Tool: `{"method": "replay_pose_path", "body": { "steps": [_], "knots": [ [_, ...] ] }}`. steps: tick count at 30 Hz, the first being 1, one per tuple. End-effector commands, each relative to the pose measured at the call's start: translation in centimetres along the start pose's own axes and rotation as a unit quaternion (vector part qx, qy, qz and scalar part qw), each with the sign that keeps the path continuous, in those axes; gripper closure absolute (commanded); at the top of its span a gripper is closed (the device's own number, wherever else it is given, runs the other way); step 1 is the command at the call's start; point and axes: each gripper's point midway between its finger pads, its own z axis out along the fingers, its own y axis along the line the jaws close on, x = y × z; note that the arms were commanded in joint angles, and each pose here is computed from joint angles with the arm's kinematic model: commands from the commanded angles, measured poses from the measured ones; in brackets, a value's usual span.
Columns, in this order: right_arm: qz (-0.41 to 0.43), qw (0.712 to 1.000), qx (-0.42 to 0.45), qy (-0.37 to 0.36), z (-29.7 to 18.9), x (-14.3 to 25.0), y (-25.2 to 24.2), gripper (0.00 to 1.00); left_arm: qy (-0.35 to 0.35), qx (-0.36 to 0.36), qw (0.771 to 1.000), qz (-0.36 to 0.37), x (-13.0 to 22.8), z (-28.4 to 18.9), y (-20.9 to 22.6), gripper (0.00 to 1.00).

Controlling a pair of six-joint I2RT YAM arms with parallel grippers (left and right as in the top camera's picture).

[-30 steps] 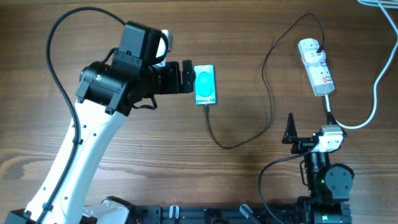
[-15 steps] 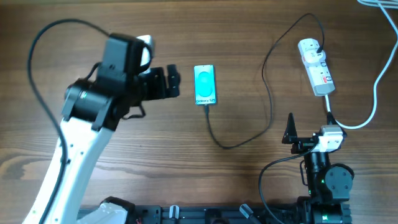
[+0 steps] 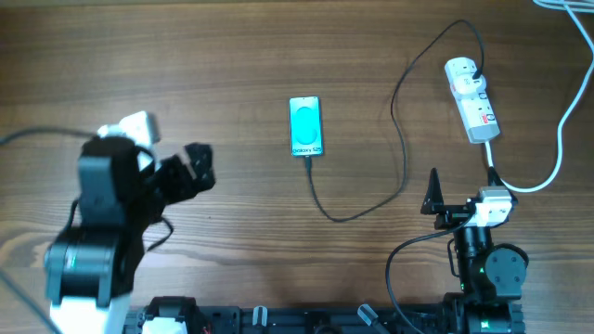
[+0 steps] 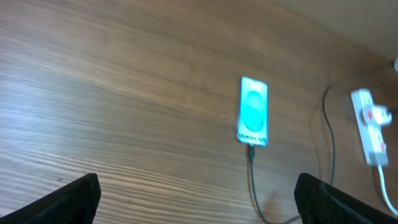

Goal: Plug charger to phone and switch on socket

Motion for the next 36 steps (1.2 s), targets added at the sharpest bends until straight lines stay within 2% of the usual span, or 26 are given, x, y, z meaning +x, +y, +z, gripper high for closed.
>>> {"method": "replay_pose_path", "body": {
  "steps": [1,4,6,9,17,23,36],
  "knots": [
    [0.001,1.0,-0.004,-0.004,0.0,0.0,0.2,0.0,-0.029,-0.008,0.999,-0.022,1.2,-1.0,2.0,0.0],
    [0.001,1.0,-0.004,-0.004,0.0,0.0,0.2,0.0,-0.058,-0.009,0.998,-0.019,2.1,-1.5,2.9,0.0],
    [0.001,1.0,-0.004,-0.004,0.0,0.0,0.2,0.0,-0.097,0.024,0.995,0.028,2.6,-2.0,2.3,0.0],
    [0.001,1.0,-0.004,-0.004,0.0,0.0,0.2,0.0,-0.143,0.053,0.987,0.057,2.7,-2.7,1.6,0.0],
    [0.001,1.0,-0.004,-0.004,0.0,0.0,0.2,0.0,-0.209,0.082,0.972,0.071,2.8,-3.2,1.3,0.0],
    [0.001,1.0,-0.004,-0.004,0.0,0.0,0.2,0.0,-0.284,0.124,0.946,0.095,2.1,-2.7,0.4,0.0],
    [0.001,1.0,-0.004,-0.004,0.0,0.0,0.2,0.0,-0.37,0.156,0.908,0.117,2.4,-1.0,0.6,0.0]
  ]
}}
